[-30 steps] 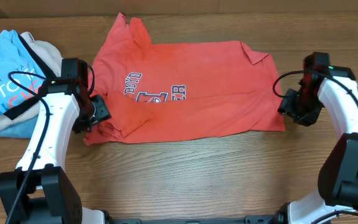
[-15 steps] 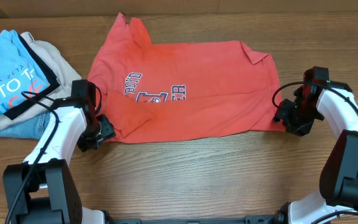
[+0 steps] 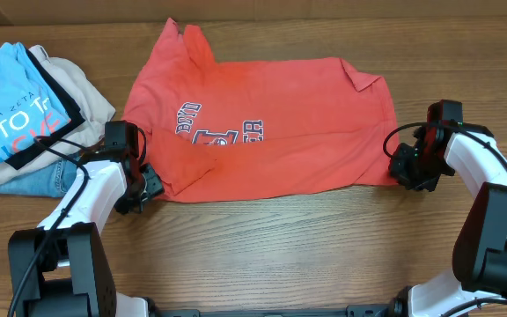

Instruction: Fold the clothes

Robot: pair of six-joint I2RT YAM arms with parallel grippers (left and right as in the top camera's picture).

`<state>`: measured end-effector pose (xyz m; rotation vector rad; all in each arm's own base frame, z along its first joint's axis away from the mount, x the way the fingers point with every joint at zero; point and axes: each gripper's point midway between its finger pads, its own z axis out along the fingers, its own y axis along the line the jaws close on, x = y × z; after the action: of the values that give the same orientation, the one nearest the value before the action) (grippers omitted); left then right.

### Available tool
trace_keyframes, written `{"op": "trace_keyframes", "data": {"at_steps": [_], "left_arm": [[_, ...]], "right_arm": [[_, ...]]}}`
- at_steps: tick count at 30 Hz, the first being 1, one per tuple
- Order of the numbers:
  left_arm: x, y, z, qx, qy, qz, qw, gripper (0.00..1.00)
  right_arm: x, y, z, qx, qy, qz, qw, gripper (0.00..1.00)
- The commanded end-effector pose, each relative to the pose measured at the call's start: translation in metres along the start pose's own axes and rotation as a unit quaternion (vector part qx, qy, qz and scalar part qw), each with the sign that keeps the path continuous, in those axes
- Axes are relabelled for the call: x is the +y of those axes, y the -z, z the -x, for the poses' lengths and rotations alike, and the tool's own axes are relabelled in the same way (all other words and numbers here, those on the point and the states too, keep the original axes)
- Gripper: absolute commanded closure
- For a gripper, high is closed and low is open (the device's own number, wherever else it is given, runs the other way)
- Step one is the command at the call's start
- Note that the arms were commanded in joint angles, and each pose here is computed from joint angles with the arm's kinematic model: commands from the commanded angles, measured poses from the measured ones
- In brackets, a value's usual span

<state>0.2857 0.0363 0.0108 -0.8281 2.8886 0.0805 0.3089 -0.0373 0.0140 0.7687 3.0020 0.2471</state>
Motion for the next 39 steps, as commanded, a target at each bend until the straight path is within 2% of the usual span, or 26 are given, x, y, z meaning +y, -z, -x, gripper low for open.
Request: {"op": "trace_keyframes", "data": {"at_steps": [1, 3, 11, 13, 19, 22, 24, 30, 39], "left_arm": [[0.006, -0.001, 0.003, -0.012, 0.002, 0.017, 1.000, 0.60], [0.006, -0.001, 0.004, -0.013, 0.000, 0.016, 1.000, 0.64], [0.006, -0.001, 0.004, -0.014, -0.001, 0.018, 1.000, 0.92], [0.006, -0.001, 0.004, -0.014, -0.001, 0.018, 1.000, 0.96], [0.021, 0.000, 0.003, -0.017, -0.001, 0.059, 0.998, 0.96], [0.040, 0.003, -0.004, -0.009, 0.025, 0.103, 0.994, 0.96], [0.046, 0.004, -0.010, 0.004, 0.032, 0.113, 0.993, 0.96], [0.063, 0.009, -0.034, 0.055, 0.037, 0.145, 0.987, 0.96], [0.086, 0.016, -0.041, 0.065, 0.054, 0.193, 0.977, 0.96]], "right_arm": [[-0.003, 0.003, -0.002, -0.006, 0.002, -0.010, 1.000, 0.87], [-0.008, 0.003, -0.004, -0.003, -0.001, -0.023, 1.000, 0.96], [-0.022, 0.005, -0.007, -0.002, -0.019, -0.064, 0.998, 0.96], [-0.022, 0.005, -0.007, -0.002, -0.019, -0.064, 0.998, 0.96], [-0.025, 0.005, -0.012, 0.007, -0.020, -0.069, 0.997, 0.96], [-0.040, 0.008, -0.019, 0.014, -0.053, -0.113, 0.992, 0.96], [-0.051, 0.011, -0.025, 0.018, -0.074, -0.144, 0.987, 0.96], [-0.056, 0.014, -0.036, 0.041, -0.083, -0.156, 0.983, 0.96], [-0.072, 0.023, -0.059, 0.073, -0.123, -0.207, 0.968, 0.96]]}}
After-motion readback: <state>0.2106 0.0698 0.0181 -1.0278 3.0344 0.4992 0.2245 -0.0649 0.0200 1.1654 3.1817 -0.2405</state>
